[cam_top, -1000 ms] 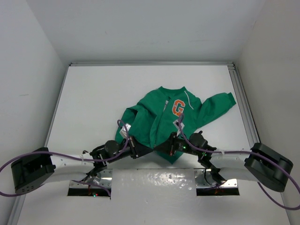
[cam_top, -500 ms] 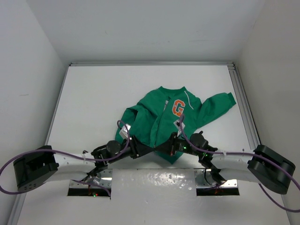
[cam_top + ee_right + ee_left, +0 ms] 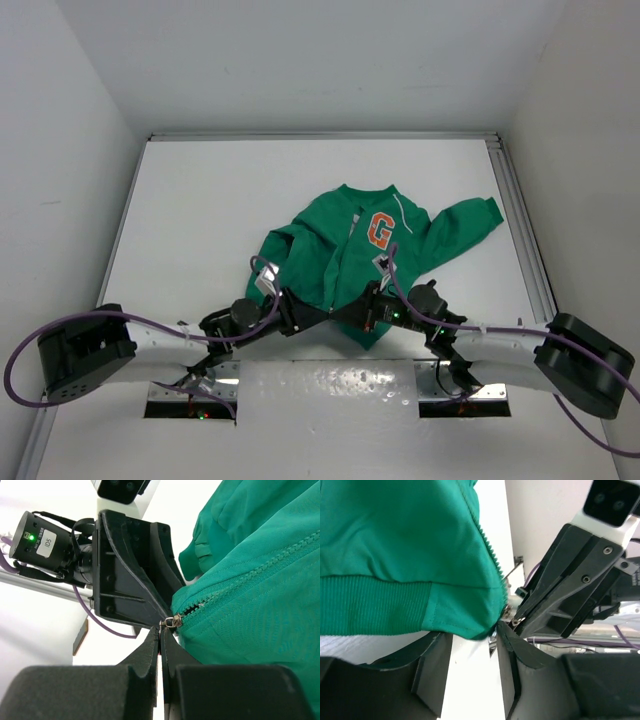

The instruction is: Zip up the jacket

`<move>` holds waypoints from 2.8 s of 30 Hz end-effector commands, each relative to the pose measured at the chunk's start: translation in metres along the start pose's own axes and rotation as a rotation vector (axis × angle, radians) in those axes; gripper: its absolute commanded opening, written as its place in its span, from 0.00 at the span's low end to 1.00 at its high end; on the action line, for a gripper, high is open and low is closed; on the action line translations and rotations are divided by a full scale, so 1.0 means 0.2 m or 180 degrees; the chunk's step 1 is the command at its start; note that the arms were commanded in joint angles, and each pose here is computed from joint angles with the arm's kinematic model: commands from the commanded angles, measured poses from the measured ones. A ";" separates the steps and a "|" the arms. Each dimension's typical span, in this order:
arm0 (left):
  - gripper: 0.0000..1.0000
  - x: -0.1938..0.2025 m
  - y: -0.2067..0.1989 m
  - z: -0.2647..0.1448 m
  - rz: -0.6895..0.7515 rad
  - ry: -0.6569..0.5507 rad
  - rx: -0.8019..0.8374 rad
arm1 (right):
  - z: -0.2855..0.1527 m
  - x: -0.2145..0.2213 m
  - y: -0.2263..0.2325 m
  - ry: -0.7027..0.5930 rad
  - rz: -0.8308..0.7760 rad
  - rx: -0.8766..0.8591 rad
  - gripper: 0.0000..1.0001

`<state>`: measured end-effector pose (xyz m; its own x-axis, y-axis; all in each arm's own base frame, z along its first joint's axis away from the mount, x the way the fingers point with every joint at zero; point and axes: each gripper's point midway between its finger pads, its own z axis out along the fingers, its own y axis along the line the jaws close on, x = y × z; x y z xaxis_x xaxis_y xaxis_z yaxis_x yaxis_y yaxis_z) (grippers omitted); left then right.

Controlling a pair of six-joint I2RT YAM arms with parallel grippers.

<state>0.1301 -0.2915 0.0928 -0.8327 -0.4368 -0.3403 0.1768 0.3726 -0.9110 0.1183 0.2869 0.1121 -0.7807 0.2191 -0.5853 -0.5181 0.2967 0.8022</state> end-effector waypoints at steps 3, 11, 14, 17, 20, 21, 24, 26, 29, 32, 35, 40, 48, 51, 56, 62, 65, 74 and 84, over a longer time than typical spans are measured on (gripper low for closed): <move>0.39 -0.07 -0.13 0.00 -0.0125 -0.0248 0.0325 | -0.02 -0.02 0.06 -0.0081 -0.0050 -0.0183 0.00; 0.31 -0.09 -0.19 0.00 -0.0181 -0.0318 0.0467 | -0.02 -0.03 0.08 -0.0129 -0.0020 -0.0239 0.00; 0.27 -0.09 -0.21 0.00 -0.0189 -0.0334 0.0487 | -0.02 -0.03 0.08 -0.0131 -0.0006 -0.0244 0.00; 0.19 -0.09 -0.22 0.00 -0.0215 -0.0348 0.0504 | -0.02 -0.05 0.10 -0.0189 0.0004 -0.0282 0.00; 0.01 -0.09 -0.22 0.00 -0.0195 -0.0353 0.0497 | -0.04 -0.03 0.07 -0.0214 0.0049 -0.0229 0.00; 0.00 -0.09 -0.20 0.00 -0.0188 -0.0347 0.0478 | -0.04 -0.04 0.06 -0.0242 0.0051 -0.0209 0.00; 0.00 -0.07 -0.15 -0.01 -0.0164 -0.0315 0.0377 | -0.04 -0.09 0.07 -0.0371 0.0103 -0.0193 0.00; 0.00 -0.05 -0.12 -0.01 -0.0103 -0.0270 0.0309 | -0.02 -0.17 0.10 -0.0525 0.0120 -0.0124 0.00; 0.00 -0.03 -0.07 -0.03 -0.0063 -0.0251 0.0232 | -0.01 -0.28 0.11 -0.0750 0.0145 0.0003 0.00; 0.00 -0.02 -0.05 -0.03 0.0023 -0.0218 0.0186 | 0.00 -0.35 0.07 -0.0911 0.0114 0.0295 0.00; 0.00 -0.03 -0.05 -0.04 0.0129 -0.0213 0.0201 | 0.00 -0.42 -0.01 -0.0981 -0.0006 0.0750 0.00; 0.00 -0.01 -0.04 -0.05 0.0268 -0.0139 0.0186 | -0.01 -0.50 -0.08 -0.1091 -0.0241 0.1120 0.00; 0.00 -0.01 -0.05 -0.09 0.0378 -0.0136 0.0218 | -0.02 -0.66 -0.14 -0.0975 -0.1026 0.1813 0.00; 0.00 -0.02 -0.05 -0.10 0.0416 -0.0148 0.0218 | -0.05 -0.67 -0.18 -0.0830 -0.1316 0.2037 0.00; 0.00 -0.02 -0.08 -0.11 0.0488 -0.0127 0.0258 | -0.08 -0.74 -0.21 -0.0576 -0.1788 0.2415 0.00; 0.00 -0.01 -0.11 -0.13 0.0531 -0.0066 0.0345 | -0.13 -0.96 -0.27 -0.0680 -0.2398 0.3177 0.00; 0.00 -0.02 -0.13 -0.16 0.0537 -0.0078 0.0371 | -0.17 -1.10 -0.28 -0.0896 -0.2689 0.3591 0.00; 0.00 -0.15 -0.18 -0.26 0.0639 -0.0398 0.0268 | -0.17 -1.75 -0.59 -0.1303 -0.2455 0.4531 0.00; 0.00 -0.24 -0.10 -0.34 0.0669 -0.0676 0.0013 | -0.24 -2.16 -1.01 -0.1153 -0.1926 0.4915 0.00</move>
<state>0.1304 -0.2276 0.1444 -0.6560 -0.5396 -0.5277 0.3354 0.4180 -0.8443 0.5323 0.0953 0.1797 -0.4156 -0.1514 -0.8969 0.2459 0.9306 -0.2711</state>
